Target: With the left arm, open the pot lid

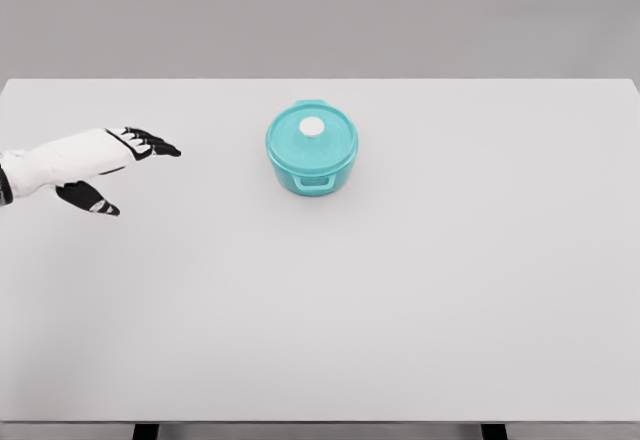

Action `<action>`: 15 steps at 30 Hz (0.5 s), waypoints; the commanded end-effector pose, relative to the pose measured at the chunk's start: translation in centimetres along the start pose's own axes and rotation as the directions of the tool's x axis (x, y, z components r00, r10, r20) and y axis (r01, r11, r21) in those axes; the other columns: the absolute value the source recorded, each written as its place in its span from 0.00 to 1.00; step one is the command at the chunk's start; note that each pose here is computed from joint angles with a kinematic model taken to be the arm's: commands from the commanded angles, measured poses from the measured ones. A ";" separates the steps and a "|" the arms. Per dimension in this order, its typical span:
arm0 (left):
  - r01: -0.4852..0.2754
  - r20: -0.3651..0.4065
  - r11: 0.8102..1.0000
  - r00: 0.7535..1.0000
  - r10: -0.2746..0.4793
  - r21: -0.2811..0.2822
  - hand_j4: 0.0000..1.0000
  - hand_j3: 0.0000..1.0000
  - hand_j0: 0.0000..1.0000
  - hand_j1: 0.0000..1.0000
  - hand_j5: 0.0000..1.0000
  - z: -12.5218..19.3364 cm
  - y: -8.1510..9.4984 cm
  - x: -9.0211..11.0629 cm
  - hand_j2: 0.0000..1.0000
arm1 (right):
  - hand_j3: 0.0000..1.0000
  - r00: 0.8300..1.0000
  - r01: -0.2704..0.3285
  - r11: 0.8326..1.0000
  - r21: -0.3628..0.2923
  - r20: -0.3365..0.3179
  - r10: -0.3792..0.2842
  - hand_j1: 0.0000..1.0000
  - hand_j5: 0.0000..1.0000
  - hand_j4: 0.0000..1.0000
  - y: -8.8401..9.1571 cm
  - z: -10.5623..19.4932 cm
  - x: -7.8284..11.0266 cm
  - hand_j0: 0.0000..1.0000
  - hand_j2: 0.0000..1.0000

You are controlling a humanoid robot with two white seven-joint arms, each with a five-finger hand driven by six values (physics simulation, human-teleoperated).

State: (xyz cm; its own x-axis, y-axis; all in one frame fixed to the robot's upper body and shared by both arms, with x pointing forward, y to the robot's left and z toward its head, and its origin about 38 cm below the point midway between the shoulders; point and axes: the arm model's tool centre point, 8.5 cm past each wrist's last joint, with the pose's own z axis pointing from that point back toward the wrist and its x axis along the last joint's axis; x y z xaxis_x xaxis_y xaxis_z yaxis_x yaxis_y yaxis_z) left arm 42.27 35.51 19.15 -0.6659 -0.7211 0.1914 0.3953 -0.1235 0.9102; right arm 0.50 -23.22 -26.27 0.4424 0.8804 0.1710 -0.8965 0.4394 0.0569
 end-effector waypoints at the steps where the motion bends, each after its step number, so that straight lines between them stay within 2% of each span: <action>1: -0.007 0.015 1.000 1.000 0.007 -0.008 1.00 1.00 1.00 1.00 1.00 -0.7 -0.4 0.4 1.00 | 1.00 1.000 0.001 1.000 0.001 -0.002 -0.001 1.00 1.00 1.00 0.0 0.0 -0.1 1.00 1.00; 4: -0.002 0.017 1.000 1.000 0.002 -0.006 1.00 1.00 1.00 1.00 1.00 -0.7 -0.2 0.5 1.00 | 1.00 1.000 0.001 1.000 0.003 -0.005 -0.001 1.00 1.00 1.00 0.1 0.0 -0.2 1.00 1.00; 7: 0.032 0.012 0.999 0.999 -0.032 0.012 1.00 1.00 1.00 1.00 1.00 -0.5 1.6 0.3 1.00 | 1.00 1.000 0.001 1.000 0.003 -0.006 -0.001 1.00 1.00 1.00 0.1 0.0 -0.2 1.00 1.00; 10: 0.053 0.012 0.998 0.999 -0.053 0.021 1.00 1.00 1.00 1.00 1.00 -0.3 2.5 0.4 1.00 | 1.00 1.000 0.001 1.000 0.003 -0.006 -0.001 1.00 1.00 1.00 0.1 0.0 -0.2 1.00 1.00; 12: 0.090 0.002 0.995 0.996 -0.090 -0.034 1.00 1.00 1.00 1.00 1.00 0.4 3.3 -0.1 1.00 | 1.00 1.000 0.001 1.000 0.003 -0.006 -0.001 1.00 1.00 1.00 0.1 0.0 -0.2 1.00 1.00; 13: 0.143 0.055 0.986 0.989 -0.138 -0.091 1.00 1.00 1.00 1.00 1.00 -1.7 4.6 0.8 1.00 | 1.00 1.000 0.001 1.000 0.003 -0.006 -0.001 1.00 1.00 1.00 0.1 0.0 -0.2 1.00 1.00; 14: 0.222 0.128 0.958 0.971 -0.201 -0.180 1.00 1.00 1.00 1.00 1.00 -4.5 4.9 2.5 1.00 | 1.00 1.000 0.001 1.000 0.003 -0.006 -0.001 1.00 1.00 1.00 0.1 0.0 -0.2 1.00 1.00; 15: 0.309 0.182 0.930 0.944 -0.275 -0.198 1.00 1.00 1.00 1.00 1.00 -6.5 7.0 4.2 1.00 | 1.00 1.000 0.001 1.000 0.003 -0.006 -0.001 1.00 1.00 1.00 0.1 0.0 -0.2 1.00 1.00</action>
State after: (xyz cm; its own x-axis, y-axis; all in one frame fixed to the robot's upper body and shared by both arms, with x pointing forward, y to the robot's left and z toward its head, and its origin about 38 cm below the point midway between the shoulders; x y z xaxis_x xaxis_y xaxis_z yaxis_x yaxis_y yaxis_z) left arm 47.52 29.54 31.68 -0.8014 -0.5910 -0.0919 0.1479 -0.3447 0.9270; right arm 0.27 -23.35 -26.27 0.4437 0.8808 0.1650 -0.8960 0.4401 0.0601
